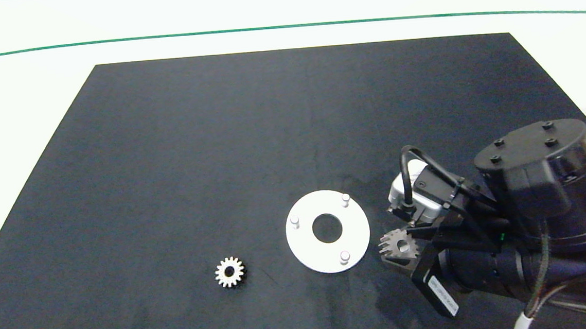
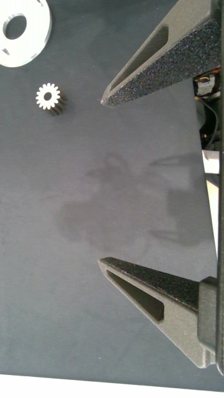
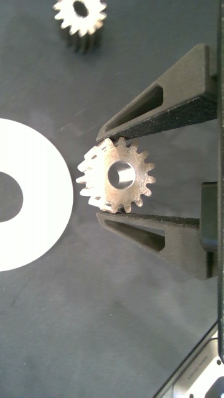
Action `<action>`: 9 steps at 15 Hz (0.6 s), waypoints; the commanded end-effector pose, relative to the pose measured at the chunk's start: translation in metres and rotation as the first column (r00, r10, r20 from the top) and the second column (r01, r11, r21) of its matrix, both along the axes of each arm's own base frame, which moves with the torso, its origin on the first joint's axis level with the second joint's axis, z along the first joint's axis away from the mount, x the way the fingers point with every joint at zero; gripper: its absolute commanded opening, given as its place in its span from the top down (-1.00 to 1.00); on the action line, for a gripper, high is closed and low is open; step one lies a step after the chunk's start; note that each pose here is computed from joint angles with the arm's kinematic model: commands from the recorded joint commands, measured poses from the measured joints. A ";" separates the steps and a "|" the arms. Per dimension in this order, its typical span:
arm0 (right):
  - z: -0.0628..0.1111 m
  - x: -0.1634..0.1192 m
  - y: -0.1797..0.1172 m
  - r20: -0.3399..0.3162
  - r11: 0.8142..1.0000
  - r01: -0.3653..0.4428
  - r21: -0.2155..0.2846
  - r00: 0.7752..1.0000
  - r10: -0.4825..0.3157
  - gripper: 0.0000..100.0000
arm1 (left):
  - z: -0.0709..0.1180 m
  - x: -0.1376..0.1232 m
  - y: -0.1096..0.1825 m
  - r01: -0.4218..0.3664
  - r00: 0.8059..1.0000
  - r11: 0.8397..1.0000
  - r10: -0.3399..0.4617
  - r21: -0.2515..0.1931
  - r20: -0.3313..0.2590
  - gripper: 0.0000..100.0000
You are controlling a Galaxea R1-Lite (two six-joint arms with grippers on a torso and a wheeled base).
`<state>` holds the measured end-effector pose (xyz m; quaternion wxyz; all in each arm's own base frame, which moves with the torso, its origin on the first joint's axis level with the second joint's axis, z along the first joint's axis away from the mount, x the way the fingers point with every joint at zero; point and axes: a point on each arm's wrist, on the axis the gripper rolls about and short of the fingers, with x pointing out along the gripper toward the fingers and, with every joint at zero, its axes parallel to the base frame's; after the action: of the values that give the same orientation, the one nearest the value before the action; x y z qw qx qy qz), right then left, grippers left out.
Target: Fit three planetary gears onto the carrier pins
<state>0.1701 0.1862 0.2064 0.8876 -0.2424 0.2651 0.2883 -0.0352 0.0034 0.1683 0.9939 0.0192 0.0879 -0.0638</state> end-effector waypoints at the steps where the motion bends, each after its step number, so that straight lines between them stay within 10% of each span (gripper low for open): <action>1: -0.014 0.005 0.022 -0.028 0.998 -0.029 -0.049 0.999 0.028 0.50 | 0.001 0.000 0.000 0.000 1.000 1.000 0.000 0.000 -0.001 -1.00; 9: -0.017 0.012 0.042 -0.028 0.997 -0.048 -0.060 0.999 0.046 0.50 | 0.001 -0.001 0.000 0.000 1.000 1.000 0.000 0.000 0.005 -1.00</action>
<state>0.1808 0.2253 0.1912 0.8706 -0.2690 0.2778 0.3042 -0.0358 0.0034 0.1698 0.9942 0.0191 0.0849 -0.0637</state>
